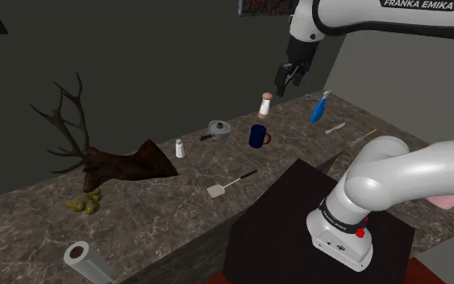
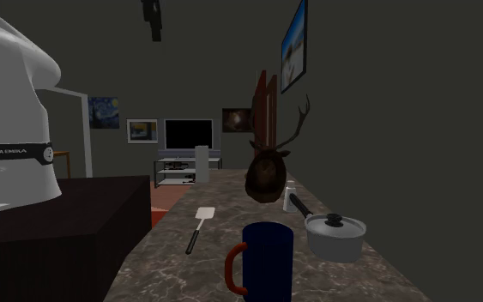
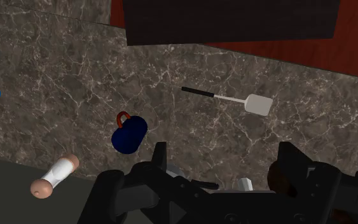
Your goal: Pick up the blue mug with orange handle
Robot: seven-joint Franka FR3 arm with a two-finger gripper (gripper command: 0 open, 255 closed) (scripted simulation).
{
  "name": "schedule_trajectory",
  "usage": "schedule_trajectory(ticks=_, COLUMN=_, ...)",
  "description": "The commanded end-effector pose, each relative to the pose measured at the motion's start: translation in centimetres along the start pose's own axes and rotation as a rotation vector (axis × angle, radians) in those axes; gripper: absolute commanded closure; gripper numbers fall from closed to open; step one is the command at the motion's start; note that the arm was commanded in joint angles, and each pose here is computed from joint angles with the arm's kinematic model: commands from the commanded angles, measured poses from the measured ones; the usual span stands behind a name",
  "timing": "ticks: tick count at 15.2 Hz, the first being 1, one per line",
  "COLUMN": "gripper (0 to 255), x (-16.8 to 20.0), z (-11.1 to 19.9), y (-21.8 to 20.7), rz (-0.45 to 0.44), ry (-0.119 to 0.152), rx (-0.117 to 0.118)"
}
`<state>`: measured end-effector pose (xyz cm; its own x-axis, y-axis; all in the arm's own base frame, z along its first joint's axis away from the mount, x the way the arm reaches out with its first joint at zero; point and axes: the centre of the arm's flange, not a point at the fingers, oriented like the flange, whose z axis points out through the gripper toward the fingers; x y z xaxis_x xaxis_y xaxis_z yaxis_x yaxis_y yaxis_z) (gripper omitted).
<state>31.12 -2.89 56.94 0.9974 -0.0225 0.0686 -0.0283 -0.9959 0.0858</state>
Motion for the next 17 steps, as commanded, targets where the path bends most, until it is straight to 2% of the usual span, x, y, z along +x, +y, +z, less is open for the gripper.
schedule_trajectory(ticks=1, gripper=0, x=0.0, z=0.0, y=0.0, rz=0.0, ry=0.0, rx=0.0)
schedule_trajectory(ticks=17, gripper=0, x=8.1, z=16.8, y=11.0, rz=0.014, ry=-0.023, rx=0.052)
